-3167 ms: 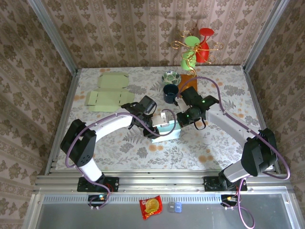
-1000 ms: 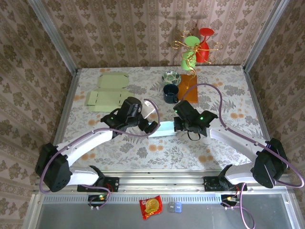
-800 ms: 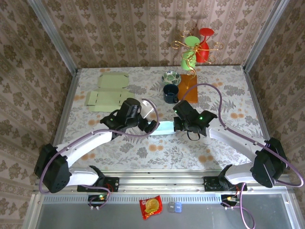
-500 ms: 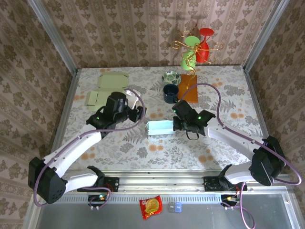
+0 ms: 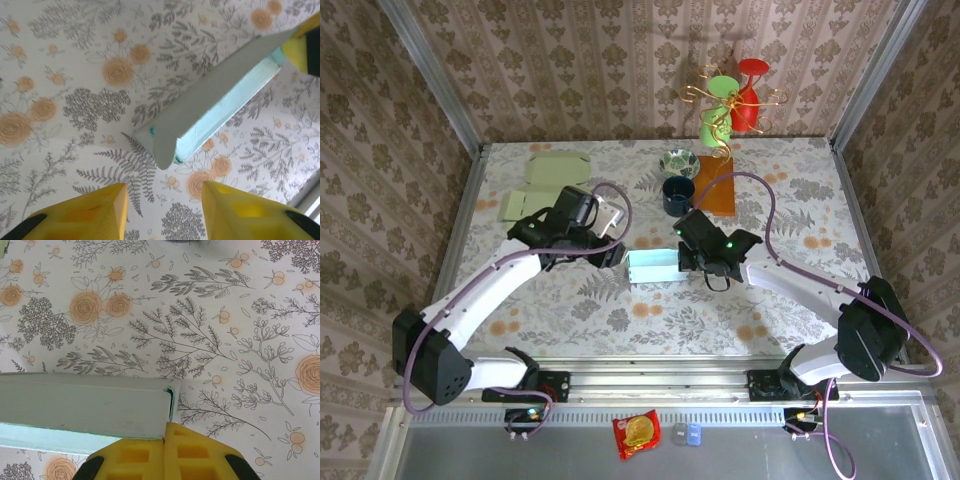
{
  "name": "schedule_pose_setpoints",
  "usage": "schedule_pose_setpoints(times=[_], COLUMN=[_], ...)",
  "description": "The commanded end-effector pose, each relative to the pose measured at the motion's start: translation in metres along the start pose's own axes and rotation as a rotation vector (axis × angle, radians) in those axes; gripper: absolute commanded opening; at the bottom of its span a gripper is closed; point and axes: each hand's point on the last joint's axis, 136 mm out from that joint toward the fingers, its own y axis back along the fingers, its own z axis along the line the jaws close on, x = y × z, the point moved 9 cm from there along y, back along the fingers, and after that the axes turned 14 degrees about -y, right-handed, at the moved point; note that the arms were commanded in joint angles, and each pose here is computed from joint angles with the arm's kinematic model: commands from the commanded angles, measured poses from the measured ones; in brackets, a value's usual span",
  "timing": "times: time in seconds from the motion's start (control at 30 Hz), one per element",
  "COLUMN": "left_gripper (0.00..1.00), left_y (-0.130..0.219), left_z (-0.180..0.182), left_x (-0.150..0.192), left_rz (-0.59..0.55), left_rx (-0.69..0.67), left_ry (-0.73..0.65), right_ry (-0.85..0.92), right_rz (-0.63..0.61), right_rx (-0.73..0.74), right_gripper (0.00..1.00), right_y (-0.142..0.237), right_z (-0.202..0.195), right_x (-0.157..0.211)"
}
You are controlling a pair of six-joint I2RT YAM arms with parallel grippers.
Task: Fold the paper box
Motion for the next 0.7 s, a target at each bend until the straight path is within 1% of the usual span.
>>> schedule_pose_setpoints(times=[0.0, 0.13, 0.23, 0.43, 0.67], left_gripper=[0.45, 0.44, 0.41, 0.39, 0.28], left_y=[-0.001, -0.015, -0.025, -0.036, -0.045], left_z=[-0.004, -0.006, -0.002, 0.002, 0.002], left_x=[-0.003, -0.002, -0.001, -0.009, -0.008], left_rz=[0.033, 0.087, 0.130, 0.139, 0.153], left_rx=[0.052, 0.066, 0.054, 0.044, 0.023], left_ry=[-0.012, -0.025, 0.003, 0.035, 0.037], right_ry=[0.007, 0.006, 0.009, 0.008, 0.009], right_rz=[0.018, 0.025, 0.032, 0.043, 0.043], right_rx=[0.045, 0.047, 0.053, 0.055, 0.053], right_gripper=[0.00, 0.00, 0.00, 0.00, 0.00], right_y=[-0.002, -0.002, -0.002, -0.003, -0.003], right_z=[0.000, 0.002, 0.002, 0.002, 0.002], right_x=[0.002, 0.001, 0.002, 0.003, 0.003])
